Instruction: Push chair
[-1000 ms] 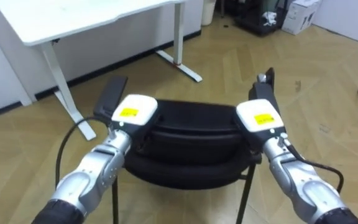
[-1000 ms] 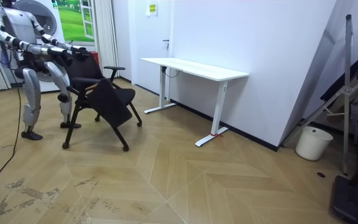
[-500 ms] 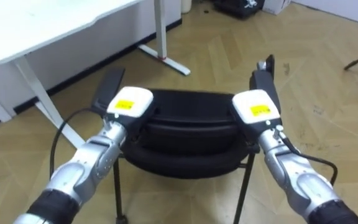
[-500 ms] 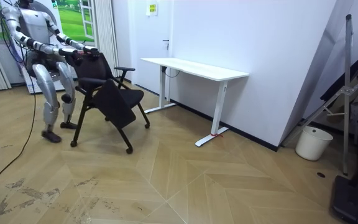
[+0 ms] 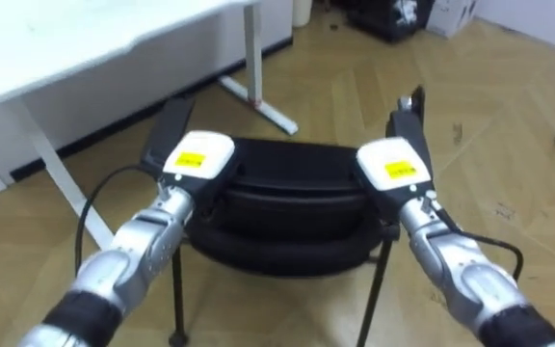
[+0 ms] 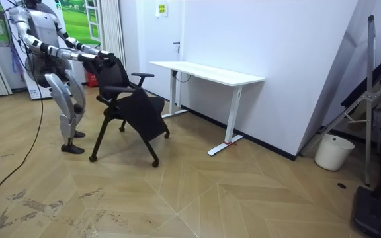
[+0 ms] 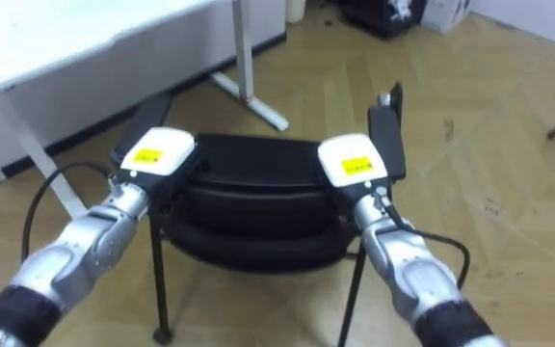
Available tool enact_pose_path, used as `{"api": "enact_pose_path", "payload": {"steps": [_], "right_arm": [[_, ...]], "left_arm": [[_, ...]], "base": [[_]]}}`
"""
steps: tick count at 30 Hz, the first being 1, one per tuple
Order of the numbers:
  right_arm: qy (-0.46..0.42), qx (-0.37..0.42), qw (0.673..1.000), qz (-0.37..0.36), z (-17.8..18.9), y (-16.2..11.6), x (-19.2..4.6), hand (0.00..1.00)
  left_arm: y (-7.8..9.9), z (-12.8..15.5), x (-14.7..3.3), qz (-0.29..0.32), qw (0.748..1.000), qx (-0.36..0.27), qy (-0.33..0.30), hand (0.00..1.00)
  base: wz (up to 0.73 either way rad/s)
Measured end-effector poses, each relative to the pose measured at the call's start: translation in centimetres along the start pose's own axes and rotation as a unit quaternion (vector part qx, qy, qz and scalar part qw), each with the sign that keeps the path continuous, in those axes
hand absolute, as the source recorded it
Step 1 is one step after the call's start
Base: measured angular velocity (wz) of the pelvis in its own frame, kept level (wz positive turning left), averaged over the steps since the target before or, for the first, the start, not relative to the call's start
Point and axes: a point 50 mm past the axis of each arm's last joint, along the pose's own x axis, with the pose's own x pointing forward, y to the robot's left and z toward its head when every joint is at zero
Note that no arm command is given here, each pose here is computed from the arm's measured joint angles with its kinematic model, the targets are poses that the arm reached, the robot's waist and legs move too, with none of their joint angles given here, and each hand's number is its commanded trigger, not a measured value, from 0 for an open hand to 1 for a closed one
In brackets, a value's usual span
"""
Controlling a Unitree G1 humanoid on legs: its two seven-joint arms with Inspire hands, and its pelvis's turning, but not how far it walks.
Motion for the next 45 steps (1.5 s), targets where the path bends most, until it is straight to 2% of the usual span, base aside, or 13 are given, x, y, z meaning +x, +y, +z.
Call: {"api": "enact_pose_path", "payload": {"steps": [6,14,22,24,28,29,31,32,35,36,38,41,45], "right_arm": [[-0.003,-0.001,1.000,-0.001,-0.5,-0.5,0.1,1.00],[-0.006,-0.014,1.000,-0.001,-0.7,-0.5,-0.4,1.00],[0.007,-0.031,0.999,-0.033,-0.9,-1.7,-1.1,1.00],[0.007,-0.029,0.999,-0.030,-0.7,-1.5,-1.1,1.00],[0.005,-0.010,1.000,0.008,0.1,0.7,-2.2,1.00],[0.000,-0.007,1.000,0.006,0.3,0.7,-2.4,1.00],[-0.012,-0.019,1.000,-0.010,1.4,-0.6,-1.1,1.00],[-0.031,-0.046,0.998,-0.026,2.8,-2.0,0.4,1.00],[-0.076,-0.087,0.991,-0.064,5.4,-5.8,2.5,1.00],[-0.072,-0.085,0.992,-0.063,5.3,-5.9,2.5,1.00],[-0.046,-0.065,0.996,-0.029,3.9,-4.3,2.5,1.00],[-0.041,-0.043,0.998,-0.002,2.9,-2.5,1.5,1.00],[-0.057,-0.048,0.997,-0.002,3.8,-3.5,1.8,1.00]], "left_arm": [[0.1,0.4,0.1,0.008,1.000,-0.006,-0.002,1.00],[-0.7,0.9,-0.2,0.013,1.000,-0.016,-0.002,1.00],[-0.1,1.5,0.2,0.035,0.999,-0.034,-0.004,1.00],[-0.1,1.4,0.2,0.036,0.999,-0.033,0.000,1.00],[-2.0,1.1,-1.1,0.026,0.999,-0.032,0.007,1.00],[-1.8,1.0,-1.2,0.036,0.999,-0.031,0.003,1.00],[-1.1,-0.3,-1.5,0.062,0.997,-0.035,0.025,1.00],[-0.9,-1.6,-2.0,0.077,0.995,-0.045,0.055,1.00],[0.1,-4.3,-3.3,0.126,0.986,-0.053,0.093,1.00],[0.0,-3.9,-3.0,0.131,0.985,-0.059,0.096,1.00],[-0.1,-2.6,-1.8,0.111,0.990,-0.040,0.078,1.00],[-0.1,-1.8,-1.5,0.102,0.993,-0.022,0.061,1.00],[0.0,-2.6,-1.7,0.096,0.992,-0.023,0.076,1.00]], "base": [[0.20],[-0.10],[0.18],[0.29],[0.44],[0.38],[-0.47],[-0.42],[0.32],[1.31],[1.50],[1.25],[0.55]]}}
